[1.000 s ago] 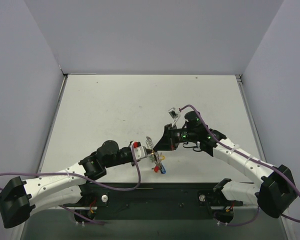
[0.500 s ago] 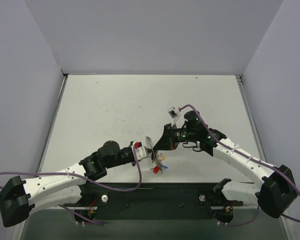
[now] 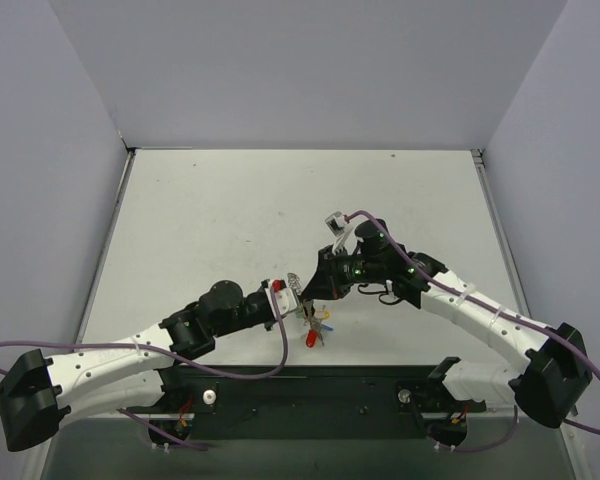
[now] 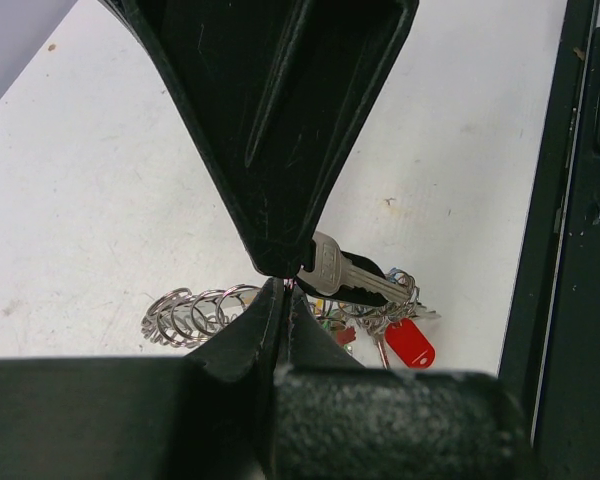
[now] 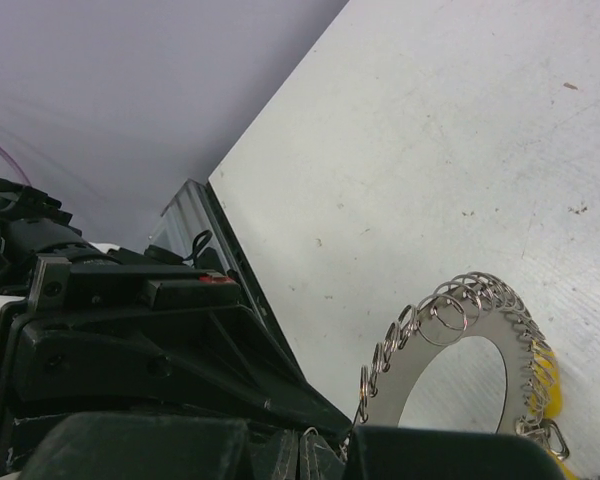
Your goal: Put the keys on the keyring
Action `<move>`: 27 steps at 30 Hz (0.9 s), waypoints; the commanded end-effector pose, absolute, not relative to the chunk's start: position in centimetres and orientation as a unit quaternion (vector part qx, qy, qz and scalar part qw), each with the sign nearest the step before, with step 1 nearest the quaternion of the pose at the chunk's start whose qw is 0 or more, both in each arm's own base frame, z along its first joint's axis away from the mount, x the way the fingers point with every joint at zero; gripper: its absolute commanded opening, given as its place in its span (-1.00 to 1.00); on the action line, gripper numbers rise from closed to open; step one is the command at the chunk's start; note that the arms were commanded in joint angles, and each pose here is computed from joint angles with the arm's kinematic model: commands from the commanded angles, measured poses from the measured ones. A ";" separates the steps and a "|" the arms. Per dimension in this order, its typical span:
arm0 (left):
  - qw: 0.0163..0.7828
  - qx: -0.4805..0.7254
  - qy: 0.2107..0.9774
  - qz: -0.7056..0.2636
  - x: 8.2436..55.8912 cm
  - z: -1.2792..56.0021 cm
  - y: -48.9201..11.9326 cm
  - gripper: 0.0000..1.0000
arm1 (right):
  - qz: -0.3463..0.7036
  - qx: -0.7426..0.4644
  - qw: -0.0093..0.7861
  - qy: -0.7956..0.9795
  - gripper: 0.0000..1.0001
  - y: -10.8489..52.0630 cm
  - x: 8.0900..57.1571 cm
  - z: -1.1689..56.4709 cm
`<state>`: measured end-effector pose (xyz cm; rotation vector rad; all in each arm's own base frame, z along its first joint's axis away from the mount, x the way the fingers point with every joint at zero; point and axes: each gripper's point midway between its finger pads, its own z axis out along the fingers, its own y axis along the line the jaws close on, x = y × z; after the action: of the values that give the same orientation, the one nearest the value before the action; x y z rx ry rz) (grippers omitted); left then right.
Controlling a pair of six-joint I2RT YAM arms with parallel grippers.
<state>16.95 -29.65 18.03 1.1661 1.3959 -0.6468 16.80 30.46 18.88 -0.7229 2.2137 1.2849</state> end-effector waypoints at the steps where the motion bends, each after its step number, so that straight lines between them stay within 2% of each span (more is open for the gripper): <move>1: 0.636 0.434 0.580 -0.266 19.2 23.1 -29.8 -1.00 | 0.488 -0.309 0.214 0.788 -1.00 31.8 14.3 21.1; 4: 0.641 0.426 0.581 -0.264 19.4 23.3 -29.7 -1.00 | 0.476 -0.318 0.219 0.790 -1.00 31.9 14.2 21.0; 6: 0.644 0.424 0.579 -0.266 19.4 23.5 -29.7 -1.00 | 0.466 -0.325 0.224 0.792 -0.84 32.0 14.2 21.0; 7: 0.644 0.423 0.579 -0.266 19.4 23.5 -29.7 -1.00 | 0.455 -0.325 0.226 0.798 -0.64 31.8 14.3 20.8; 10: 0.651 0.411 0.584 -0.257 19.9 23.7 -29.4 -1.00 | 0.440 -0.333 0.232 0.801 -0.32 31.6 14.2 20.7; 13: 0.655 0.405 0.584 -0.258 20.1 23.8 -29.4 -1.00 | 0.428 -0.340 0.247 0.800 -0.12 31.4 14.2 20.9; 16: 0.658 0.401 0.582 -0.261 20.1 23.9 -29.5 -1.00 | 0.420 -0.353 0.250 0.798 -0.02 31.3 13.7 21.0; 27: 0.671 0.393 0.566 -0.274 19.8 23.7 -29.4 -1.00 | 0.397 -0.372 0.274 0.793 0.02 30.6 13.5 21.3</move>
<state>19.41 -29.22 19.90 0.9949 1.3896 -0.5776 13.27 31.03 18.56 -0.9875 2.2341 1.0899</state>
